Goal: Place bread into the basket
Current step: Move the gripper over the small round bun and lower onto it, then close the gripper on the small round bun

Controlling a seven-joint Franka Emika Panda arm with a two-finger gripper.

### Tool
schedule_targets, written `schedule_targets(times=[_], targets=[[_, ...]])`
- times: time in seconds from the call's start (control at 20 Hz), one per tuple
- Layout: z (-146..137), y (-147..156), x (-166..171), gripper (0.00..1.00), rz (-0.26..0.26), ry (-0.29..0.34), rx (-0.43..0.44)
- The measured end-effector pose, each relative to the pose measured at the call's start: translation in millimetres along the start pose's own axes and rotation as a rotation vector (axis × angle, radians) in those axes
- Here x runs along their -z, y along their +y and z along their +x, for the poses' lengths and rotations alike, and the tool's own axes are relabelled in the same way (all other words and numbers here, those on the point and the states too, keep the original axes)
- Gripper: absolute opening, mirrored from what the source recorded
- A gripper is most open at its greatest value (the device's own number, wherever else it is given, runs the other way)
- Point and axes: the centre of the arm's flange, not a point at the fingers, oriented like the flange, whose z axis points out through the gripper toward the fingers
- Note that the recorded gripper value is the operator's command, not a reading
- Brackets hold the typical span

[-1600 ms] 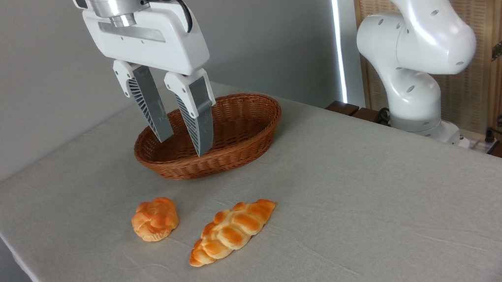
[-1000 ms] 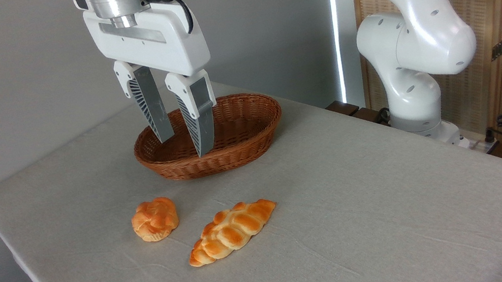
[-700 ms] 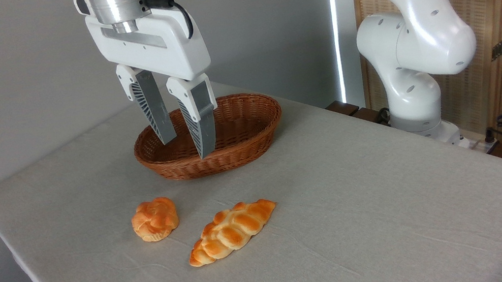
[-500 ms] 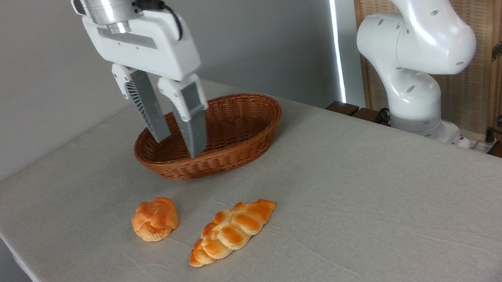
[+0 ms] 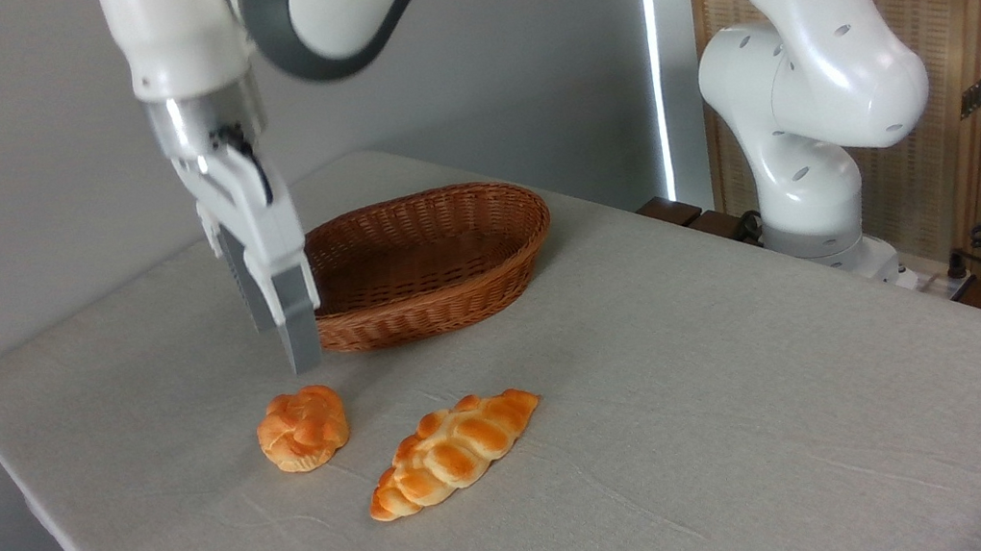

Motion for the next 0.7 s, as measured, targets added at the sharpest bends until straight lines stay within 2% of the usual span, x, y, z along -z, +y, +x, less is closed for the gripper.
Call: schedule_targets(times=[0.25, 0.55, 0.6, 0.7], targets=[[7.3, -6.5, -50.1, 1.00, -0.048, -0.037, -0.003], [24.6, -4.1, -78.0, 1.00, -0.042, -0.001, -0.023], [25.3, -4.3, -81.7, 0.98, -0.044, -0.001, -0.024], [25.6, -5.0, -87.5, 0.72, -0.049, -0.005, -0.037]])
